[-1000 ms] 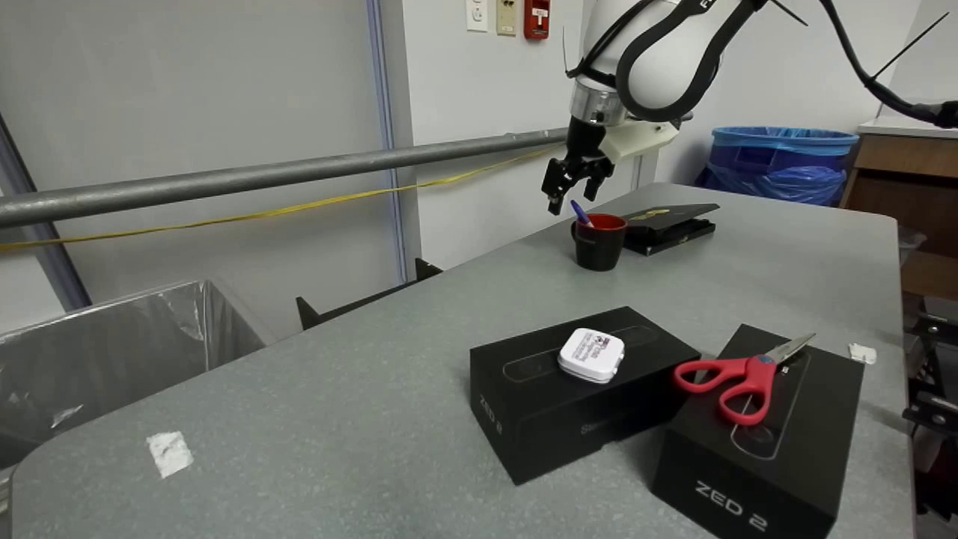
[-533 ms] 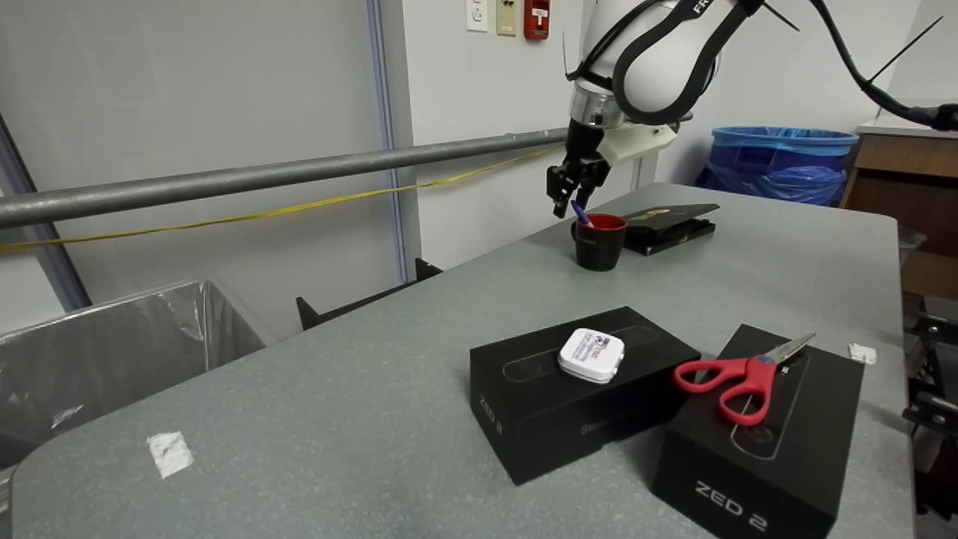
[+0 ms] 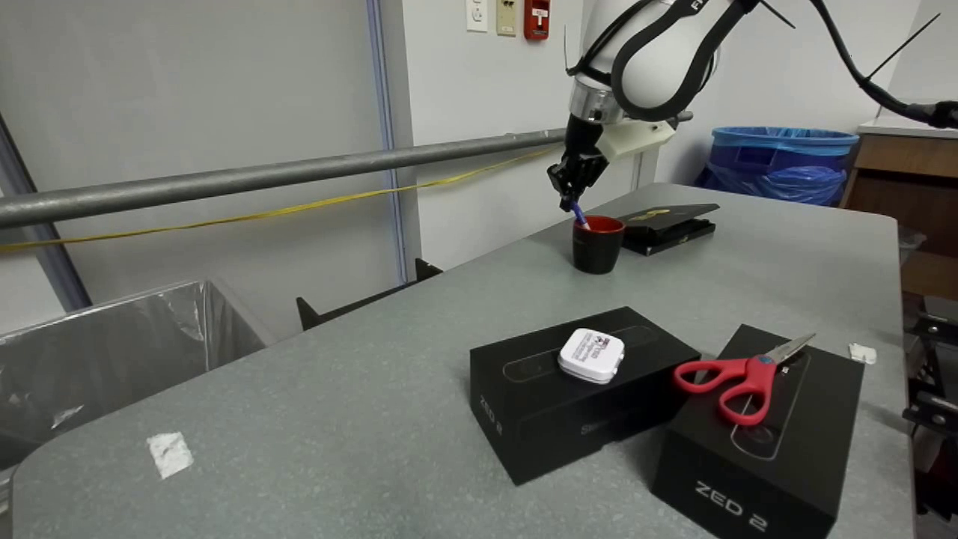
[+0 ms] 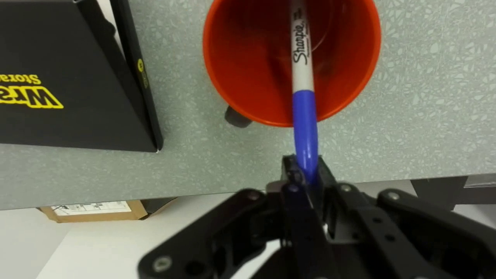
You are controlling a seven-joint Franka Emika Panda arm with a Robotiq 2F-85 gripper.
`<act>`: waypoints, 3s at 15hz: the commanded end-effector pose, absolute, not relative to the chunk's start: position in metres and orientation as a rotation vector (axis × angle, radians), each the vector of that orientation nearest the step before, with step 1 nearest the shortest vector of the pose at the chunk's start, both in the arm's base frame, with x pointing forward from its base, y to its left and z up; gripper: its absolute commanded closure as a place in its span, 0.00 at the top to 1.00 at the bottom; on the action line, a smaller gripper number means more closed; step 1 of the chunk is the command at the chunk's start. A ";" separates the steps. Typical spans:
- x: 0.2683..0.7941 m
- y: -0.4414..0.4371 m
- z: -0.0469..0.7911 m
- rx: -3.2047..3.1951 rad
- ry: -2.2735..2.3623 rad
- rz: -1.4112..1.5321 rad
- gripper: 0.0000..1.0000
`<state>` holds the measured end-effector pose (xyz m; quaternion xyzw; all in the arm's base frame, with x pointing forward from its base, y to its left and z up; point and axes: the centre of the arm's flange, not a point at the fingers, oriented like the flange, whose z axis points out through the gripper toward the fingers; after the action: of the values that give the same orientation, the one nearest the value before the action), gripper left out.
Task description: Remove the blue pen from the red and black mug
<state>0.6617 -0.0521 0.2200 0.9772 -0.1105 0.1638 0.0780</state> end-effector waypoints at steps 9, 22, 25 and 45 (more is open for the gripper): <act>0.617 -0.051 0.335 2.946 -0.286 0.786 0.03; 0.600 0.103 0.189 2.924 0.331 0.331 0.03; 0.605 0.105 0.160 2.836 0.377 0.284 0.03; 0.609 0.118 0.173 2.813 0.370 0.353 1.00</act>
<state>0.6094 0.1177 0.1730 0.9741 0.1281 0.1223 0.1407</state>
